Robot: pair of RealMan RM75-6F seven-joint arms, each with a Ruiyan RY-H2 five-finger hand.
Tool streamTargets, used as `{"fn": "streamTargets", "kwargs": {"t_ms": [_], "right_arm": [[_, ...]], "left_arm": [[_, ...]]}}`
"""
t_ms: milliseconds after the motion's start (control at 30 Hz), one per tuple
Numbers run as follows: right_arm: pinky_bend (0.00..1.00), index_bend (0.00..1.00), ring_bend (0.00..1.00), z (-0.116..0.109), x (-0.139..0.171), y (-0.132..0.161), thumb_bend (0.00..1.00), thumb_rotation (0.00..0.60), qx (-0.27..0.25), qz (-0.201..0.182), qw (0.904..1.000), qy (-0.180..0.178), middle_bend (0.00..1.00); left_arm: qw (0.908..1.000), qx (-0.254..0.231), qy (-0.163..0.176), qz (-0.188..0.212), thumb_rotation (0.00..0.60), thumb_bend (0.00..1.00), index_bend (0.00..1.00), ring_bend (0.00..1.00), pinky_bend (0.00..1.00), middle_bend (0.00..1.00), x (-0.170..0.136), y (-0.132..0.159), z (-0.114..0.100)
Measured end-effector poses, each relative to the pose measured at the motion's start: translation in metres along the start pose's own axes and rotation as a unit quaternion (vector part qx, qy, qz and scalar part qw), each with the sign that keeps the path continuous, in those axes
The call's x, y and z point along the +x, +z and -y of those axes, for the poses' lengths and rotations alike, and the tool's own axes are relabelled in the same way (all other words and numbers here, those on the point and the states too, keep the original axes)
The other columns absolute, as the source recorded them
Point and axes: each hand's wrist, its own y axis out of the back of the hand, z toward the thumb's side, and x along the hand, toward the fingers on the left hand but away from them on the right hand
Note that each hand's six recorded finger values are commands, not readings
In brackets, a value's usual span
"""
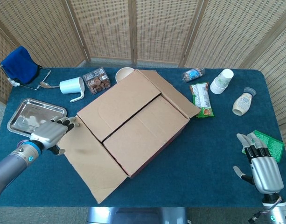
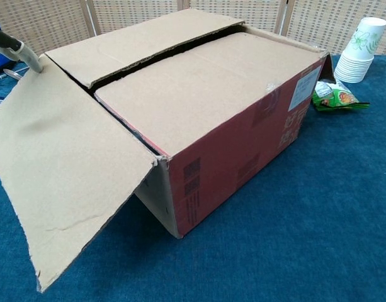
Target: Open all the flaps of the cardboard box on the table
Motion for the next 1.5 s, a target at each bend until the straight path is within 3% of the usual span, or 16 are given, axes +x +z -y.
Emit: {"fn": "streamTargets", "kwargs": {"t_ms": [600, 967, 1500], "right_arm": [[0.16, 0.06, 0.00, -0.002, 0.000, -0.001, 0.19, 0.600, -0.003, 0.001, 1.0000, -0.004, 0.14], [0.16, 0.05, 0.00, -0.004, 0.001, -0.001, 0.19, 0.600, -0.006, 0.001, 1.0000, -0.006, 0.14], [0.16, 0.06, 0.00, -0.003, 0.001, -0.001, 0.19, 0.600, -0.005, 0.000, 1.0000, -0.004, 0.14]], "left_arm": [[0.9992, -0.018, 0.036, 0.007, 0.600, 0.06, 0.13, 0.00, 0.00, 0.00, -0.011, 0.001, -0.018], [0.9925, -0.002, 0.115, 0.041, 0.600, 0.06, 0.12, 0.00, 0.00, 0.00, -0.007, 0.014, -0.027], [0.9838, -0.003, 0.150, 0.098, 0.600, 0.06, 0.14, 0.00, 0.00, 0.00, 0.002, 0.041, -0.028]]}}
